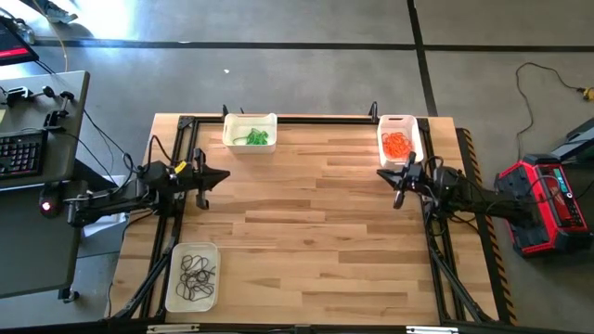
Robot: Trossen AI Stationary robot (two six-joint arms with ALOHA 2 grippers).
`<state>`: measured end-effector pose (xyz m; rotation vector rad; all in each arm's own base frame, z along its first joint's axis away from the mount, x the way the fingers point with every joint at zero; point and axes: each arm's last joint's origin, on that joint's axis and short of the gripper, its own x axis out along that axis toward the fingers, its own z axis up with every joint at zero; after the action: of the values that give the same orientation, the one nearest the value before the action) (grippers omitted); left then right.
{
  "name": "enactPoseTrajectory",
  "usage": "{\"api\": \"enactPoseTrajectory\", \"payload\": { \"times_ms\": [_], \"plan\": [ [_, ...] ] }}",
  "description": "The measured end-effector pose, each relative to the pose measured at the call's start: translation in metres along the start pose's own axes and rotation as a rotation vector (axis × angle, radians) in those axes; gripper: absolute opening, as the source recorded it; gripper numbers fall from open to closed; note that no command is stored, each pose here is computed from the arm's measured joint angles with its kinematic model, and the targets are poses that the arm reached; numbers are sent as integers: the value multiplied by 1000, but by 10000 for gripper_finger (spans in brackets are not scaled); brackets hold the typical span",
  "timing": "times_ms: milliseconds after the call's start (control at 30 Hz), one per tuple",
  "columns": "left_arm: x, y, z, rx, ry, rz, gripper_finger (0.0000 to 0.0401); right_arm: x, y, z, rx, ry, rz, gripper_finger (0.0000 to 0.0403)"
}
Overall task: Sort rubber bands into baskets
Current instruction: Return to Home Position
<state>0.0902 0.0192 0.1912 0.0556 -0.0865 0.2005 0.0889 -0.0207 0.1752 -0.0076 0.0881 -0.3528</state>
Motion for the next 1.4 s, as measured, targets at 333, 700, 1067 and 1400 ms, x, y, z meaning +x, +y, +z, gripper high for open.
{"api": "enactPoseTrajectory", "payload": {
  "times_ms": [333,700,1067,1400],
  "plan": [
    [0,0,0,-29,0,2,7,0,-3,0,2,6,-33,0],
    [0,1,0,-39,1,32,7,0,-4,0,-32,2,-59,0],
    [0,1,0,-86,-5,30,7,0,-5,-2,-47,21,-86,0],
    [0,1,3,-86,-28,30,7,0,-7,-2,-46,26,-176,0]
  ]
}}
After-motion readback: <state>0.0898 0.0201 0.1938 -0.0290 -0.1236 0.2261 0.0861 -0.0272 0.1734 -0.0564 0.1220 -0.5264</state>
